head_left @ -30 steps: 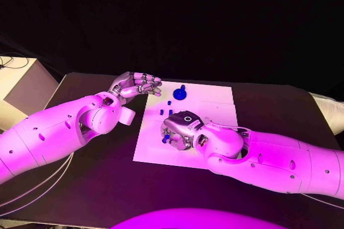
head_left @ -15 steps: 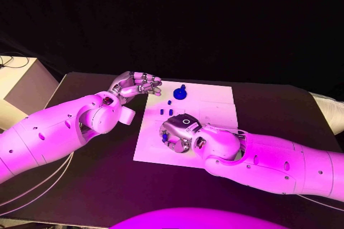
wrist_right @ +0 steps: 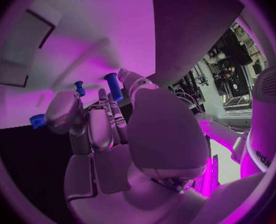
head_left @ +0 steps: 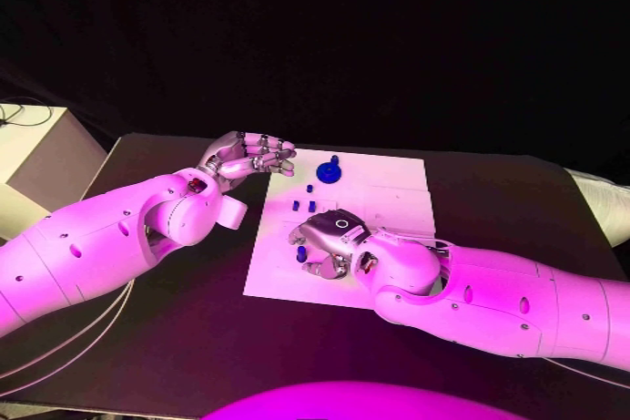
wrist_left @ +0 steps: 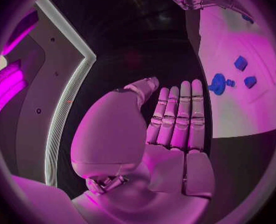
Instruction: Assemble the parts on the task board
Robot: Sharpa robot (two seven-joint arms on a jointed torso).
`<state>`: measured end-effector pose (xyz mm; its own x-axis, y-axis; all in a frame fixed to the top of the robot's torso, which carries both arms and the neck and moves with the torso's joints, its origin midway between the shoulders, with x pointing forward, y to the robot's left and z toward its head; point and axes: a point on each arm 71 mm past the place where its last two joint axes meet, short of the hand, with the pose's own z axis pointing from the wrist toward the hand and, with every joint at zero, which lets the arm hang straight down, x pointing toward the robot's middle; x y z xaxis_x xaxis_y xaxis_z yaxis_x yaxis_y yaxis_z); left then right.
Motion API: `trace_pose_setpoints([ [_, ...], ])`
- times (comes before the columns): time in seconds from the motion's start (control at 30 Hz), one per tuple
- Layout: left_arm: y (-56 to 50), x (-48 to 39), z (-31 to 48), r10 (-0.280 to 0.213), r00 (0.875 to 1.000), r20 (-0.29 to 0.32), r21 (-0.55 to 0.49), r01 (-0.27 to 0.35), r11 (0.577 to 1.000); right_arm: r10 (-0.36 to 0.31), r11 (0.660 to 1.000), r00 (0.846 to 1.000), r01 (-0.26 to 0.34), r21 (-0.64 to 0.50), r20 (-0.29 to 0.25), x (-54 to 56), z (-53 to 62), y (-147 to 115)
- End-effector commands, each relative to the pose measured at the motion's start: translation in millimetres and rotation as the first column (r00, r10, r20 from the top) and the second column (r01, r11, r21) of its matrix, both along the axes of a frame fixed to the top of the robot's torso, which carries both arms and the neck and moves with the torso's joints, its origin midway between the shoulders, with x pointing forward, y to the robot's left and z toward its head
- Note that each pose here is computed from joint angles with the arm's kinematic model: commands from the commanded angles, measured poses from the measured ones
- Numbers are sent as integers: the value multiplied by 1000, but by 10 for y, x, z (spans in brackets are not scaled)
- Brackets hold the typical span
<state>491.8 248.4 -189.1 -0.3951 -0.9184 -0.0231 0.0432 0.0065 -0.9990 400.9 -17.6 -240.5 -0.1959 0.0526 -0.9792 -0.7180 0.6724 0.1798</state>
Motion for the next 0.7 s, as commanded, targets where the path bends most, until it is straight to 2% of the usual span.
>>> trace_pose_setpoints([
  [0.03,-25,-5,9,-17,1000,2,-11,17,1000,-5,1000,1000,5,28,14,7,14,-7],
  [0.5,-29,-4,8,-19,1000,1,-12,19,1000,-35,997,999,33,77,23,33,42,-114],
  [0.6,-29,-3,7,-19,1000,1,-12,19,1000,-46,990,999,44,134,11,41,101,-230],
  [0.7,-21,-2,6,-17,1000,1,-11,17,1000,-49,976,999,51,211,-12,74,212,-391],
])
